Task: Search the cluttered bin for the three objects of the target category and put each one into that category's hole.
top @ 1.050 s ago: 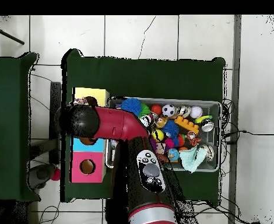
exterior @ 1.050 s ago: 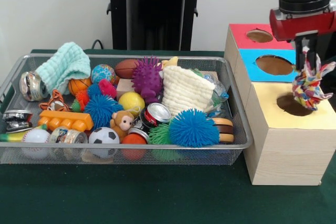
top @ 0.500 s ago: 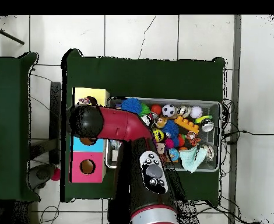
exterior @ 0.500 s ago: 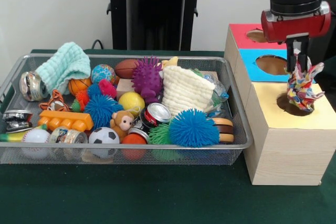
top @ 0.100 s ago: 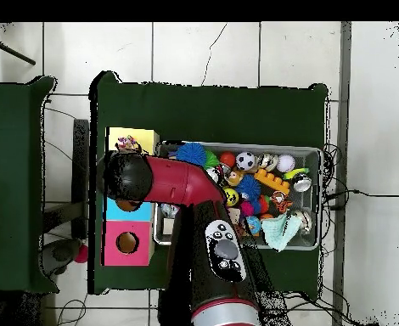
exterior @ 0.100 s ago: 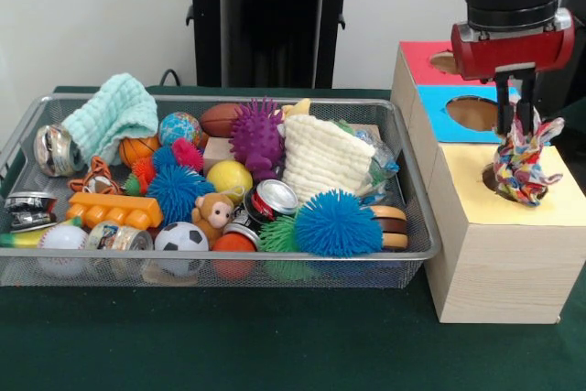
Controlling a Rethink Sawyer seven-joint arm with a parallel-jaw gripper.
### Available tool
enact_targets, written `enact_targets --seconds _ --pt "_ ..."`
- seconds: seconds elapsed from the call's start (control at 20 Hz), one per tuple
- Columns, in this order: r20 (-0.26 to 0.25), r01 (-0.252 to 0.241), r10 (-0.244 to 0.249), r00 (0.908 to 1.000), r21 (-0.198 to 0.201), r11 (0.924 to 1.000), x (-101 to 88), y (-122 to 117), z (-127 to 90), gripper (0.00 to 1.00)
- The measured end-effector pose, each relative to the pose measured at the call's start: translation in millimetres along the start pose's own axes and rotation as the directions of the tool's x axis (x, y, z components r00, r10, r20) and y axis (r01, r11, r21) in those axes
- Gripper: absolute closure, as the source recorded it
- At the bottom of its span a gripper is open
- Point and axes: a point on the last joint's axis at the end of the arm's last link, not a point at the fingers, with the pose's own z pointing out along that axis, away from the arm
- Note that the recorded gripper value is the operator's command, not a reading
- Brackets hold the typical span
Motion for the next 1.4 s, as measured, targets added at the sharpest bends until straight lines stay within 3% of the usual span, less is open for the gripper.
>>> enact_targets --seconds 0.5,0.55,1.0,1.4 --pt "0.027 -0.009 0.009 0.9996 0.015 0.9998 -2.3 -9 5 1.00" --pt "0.026 -0.010 0.010 0.9996 0.016 0.9998 -1.9 -10 6 0.00" --pt "0.022 -0.015 0.014 0.9997 0.029 0.9995 -1.0 -16 7 0.00" --pt "-0.015 -0.009 0.010 0.9998 0.049 0.9987 3.9 -17 4 0.00"
